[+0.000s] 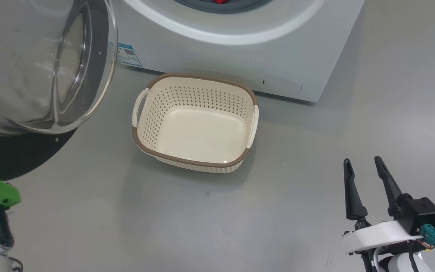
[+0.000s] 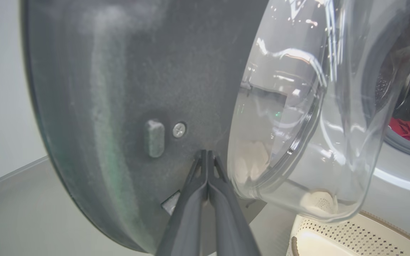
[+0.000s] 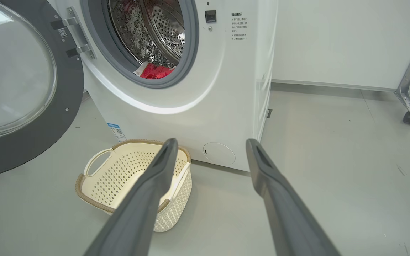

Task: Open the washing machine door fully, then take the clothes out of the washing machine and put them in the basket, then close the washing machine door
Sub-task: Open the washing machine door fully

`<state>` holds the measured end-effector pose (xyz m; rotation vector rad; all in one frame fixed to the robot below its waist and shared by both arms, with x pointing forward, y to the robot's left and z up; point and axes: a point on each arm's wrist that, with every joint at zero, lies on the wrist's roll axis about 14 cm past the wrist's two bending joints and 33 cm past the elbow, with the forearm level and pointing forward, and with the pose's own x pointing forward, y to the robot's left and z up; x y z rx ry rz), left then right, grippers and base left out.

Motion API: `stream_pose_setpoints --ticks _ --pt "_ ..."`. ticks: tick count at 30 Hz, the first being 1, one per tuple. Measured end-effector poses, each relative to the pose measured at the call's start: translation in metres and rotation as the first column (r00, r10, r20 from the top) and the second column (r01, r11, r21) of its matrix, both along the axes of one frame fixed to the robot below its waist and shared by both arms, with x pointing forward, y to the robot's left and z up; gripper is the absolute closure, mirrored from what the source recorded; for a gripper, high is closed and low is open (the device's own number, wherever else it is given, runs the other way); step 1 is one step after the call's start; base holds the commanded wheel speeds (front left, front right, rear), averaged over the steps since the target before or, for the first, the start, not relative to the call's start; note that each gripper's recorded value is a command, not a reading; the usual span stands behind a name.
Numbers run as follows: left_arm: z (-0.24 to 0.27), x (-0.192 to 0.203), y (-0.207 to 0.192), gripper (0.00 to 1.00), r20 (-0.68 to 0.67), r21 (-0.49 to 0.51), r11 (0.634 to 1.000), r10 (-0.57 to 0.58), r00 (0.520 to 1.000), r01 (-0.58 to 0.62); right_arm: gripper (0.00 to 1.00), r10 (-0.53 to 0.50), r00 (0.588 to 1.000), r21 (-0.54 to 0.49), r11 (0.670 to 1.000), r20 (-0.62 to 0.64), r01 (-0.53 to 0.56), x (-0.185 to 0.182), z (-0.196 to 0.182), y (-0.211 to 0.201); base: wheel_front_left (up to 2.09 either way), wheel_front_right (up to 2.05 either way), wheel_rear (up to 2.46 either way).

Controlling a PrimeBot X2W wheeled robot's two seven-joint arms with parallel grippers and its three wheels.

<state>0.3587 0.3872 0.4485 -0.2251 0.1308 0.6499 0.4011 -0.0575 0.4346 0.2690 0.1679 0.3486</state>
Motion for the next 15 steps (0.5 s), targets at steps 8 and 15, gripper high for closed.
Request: stream_pose_setpoints --ticks 8,15 --pt "0.001 0.005 0.025 1.00 -0.030 0.041 0.999 0.033 0.999 -0.032 0.00 0.002 1.000 -0.012 1.000 -0.017 -0.002 0.006 -0.008 -0.002 0.00 0.00 0.00" --pt "-0.002 0.011 0.034 1.00 -0.039 0.043 0.998 0.053 0.998 -0.051 0.00 -0.003 0.999 -0.021 1.000 -0.037 0.002 0.009 -0.016 -0.006 0.00 0.00 0.00"
